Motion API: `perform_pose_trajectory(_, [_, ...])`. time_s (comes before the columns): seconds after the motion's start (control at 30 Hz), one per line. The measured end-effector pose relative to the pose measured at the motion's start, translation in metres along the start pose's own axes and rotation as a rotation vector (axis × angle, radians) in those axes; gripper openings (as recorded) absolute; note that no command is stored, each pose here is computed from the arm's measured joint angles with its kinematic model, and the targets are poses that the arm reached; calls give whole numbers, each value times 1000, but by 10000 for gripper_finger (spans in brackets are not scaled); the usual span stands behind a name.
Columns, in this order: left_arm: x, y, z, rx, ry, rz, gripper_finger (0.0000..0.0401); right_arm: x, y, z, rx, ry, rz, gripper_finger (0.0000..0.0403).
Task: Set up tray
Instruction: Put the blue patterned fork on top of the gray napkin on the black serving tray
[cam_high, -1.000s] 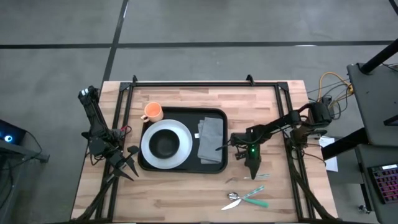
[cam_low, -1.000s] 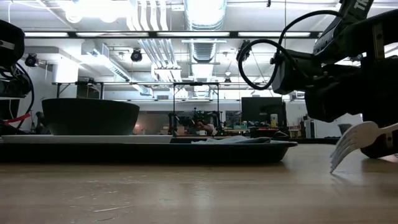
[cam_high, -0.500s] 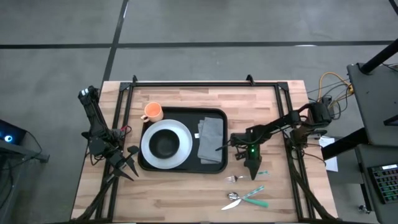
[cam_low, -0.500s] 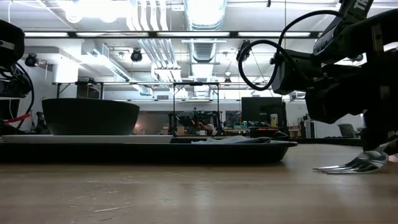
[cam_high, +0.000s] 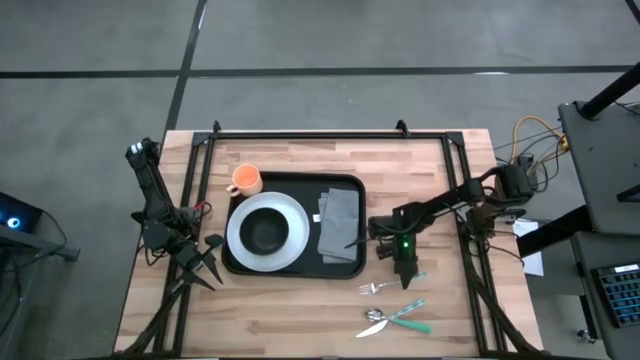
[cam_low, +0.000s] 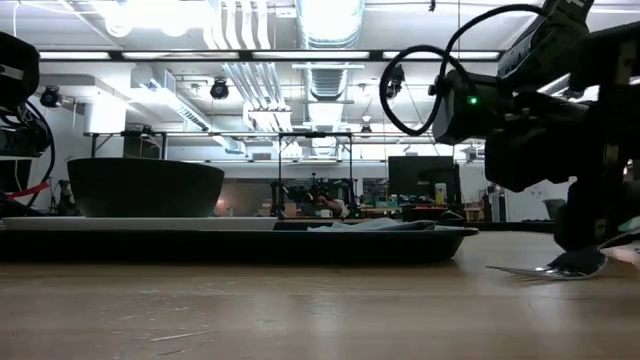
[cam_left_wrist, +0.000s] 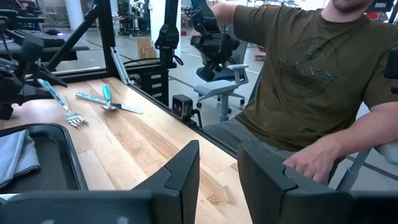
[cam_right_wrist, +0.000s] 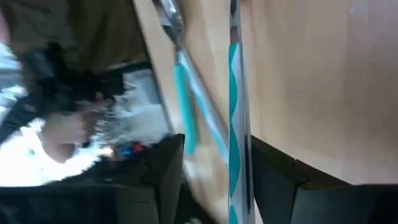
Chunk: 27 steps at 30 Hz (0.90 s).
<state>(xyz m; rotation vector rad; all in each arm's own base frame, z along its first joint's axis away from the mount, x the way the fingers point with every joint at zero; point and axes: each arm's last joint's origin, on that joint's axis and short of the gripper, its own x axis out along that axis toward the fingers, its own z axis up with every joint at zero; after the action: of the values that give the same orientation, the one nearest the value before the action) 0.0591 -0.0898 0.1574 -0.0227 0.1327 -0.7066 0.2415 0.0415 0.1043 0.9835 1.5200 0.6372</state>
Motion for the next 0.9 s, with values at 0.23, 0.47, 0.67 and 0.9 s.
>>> perform_pose_trajectory(0.23, [0,0,0,0,0,0,91,5,1,-5,-104,18,-214,155])
perform_pose_trajectory(0.47, [0,0,0,0,0,0,91,14,5,-8,-191,31,-329,151])
perform_pose_trajectory(0.67, [0,0,0,0,0,0,91,20,11,-12,-257,34,-417,133])
perform_pose_trajectory(0.9, [0,0,0,0,0,0,91,24,24,-19,-365,7,-526,120])
